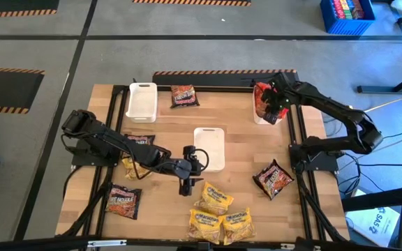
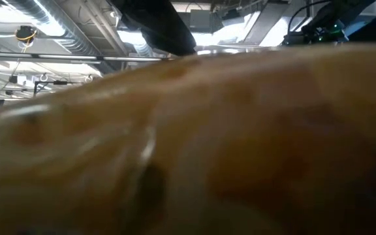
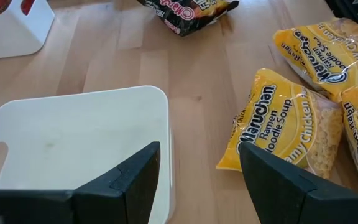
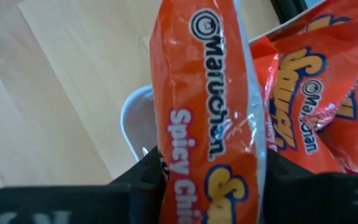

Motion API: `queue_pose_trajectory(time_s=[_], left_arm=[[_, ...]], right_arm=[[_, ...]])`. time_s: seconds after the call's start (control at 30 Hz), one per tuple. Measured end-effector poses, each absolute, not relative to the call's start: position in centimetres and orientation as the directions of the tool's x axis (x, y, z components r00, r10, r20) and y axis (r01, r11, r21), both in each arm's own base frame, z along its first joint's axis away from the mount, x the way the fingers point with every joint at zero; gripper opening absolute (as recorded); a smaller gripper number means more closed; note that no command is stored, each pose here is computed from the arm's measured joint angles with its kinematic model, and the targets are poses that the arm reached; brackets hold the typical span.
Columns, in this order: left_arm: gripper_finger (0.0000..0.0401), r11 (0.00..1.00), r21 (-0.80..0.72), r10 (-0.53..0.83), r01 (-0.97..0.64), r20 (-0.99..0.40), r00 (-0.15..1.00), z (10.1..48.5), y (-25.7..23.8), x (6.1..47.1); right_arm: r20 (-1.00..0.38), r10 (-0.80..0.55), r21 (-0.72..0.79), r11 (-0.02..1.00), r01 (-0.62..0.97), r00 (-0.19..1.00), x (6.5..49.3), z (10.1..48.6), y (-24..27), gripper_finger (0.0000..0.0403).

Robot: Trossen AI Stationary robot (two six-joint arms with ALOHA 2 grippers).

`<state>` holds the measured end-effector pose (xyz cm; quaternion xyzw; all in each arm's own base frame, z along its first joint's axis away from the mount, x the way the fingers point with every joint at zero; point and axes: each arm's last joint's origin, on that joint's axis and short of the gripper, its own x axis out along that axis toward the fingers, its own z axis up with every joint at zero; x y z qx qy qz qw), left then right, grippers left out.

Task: Sort Maruchan noodles
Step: Put the orange noodle pack into the white right bin

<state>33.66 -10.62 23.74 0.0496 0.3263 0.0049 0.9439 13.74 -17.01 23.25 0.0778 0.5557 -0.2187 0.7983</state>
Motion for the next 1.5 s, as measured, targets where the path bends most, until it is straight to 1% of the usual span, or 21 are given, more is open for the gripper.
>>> queue_pose_trajectory(time_s=[0.5, 0.63, 0.8, 0.93, 1.13, 1.23, 1.37, 1.5], left_arm=[[0.0216, 0.995, 0.098, 0.046, 0.017, -0.608, 0.793, 23.8, -10.6, 33.7], [0.0216, 0.994, 0.105, 0.046, 0.022, -0.607, 0.793, 23.8, -10.6, 33.8], [0.0216, 0.994, 0.110, 0.045, 0.027, -0.604, 0.796, 23.8, -10.6, 33.8], [0.0216, 0.994, 0.110, 0.044, 0.028, -0.604, 0.796, 23.8, -10.6, 33.8], [0.0216, 0.994, 0.110, 0.045, 0.028, -0.604, 0.796, 23.8, -10.6, 33.8], [0.0216, 0.994, 0.109, 0.044, 0.028, -0.604, 0.796, 23.8, -10.6, 33.8], [0.0216, 0.994, 0.109, 0.045, 0.026, -0.604, 0.795, 23.8, -10.5, 33.8], [0.0216, 0.994, 0.109, 0.046, 0.026, -0.605, 0.795, 23.8, -10.5, 33.8]], right_arm=[[-0.908, -0.299, -0.178, 0.910, 0.375, 0.293, 13.9, 22.6, -17.2, 0.0123], [-0.908, -0.288, -0.165, 0.913, 0.372, 0.304, 13.8, 22.2, -17.1, 0.0123], [-0.916, -0.278, -0.163, 0.917, 0.364, 0.291, 13.6, 20.9, -16.8, 0.0124], [-0.919, -0.267, -0.155, 0.920, 0.359, 0.290, 13.5, 20.6, -16.7, 0.0124], [-0.925, -0.273, -0.163, 0.913, 0.374, 0.264, 13.4, 20.8, -16.7, 0.0124], [-0.934, -0.268, -0.157, 0.902, 0.403, 0.236, 13.3, 21.5, -16.7, 0.0124], [-0.931, -0.273, -0.151, 0.892, 0.426, 0.241, 13.4, 22.6, -16.8, 0.0124], [-0.941, -0.252, -0.143, 0.901, 0.409, 0.225, 13.4, 22.2, -16.8, 0.0124]])
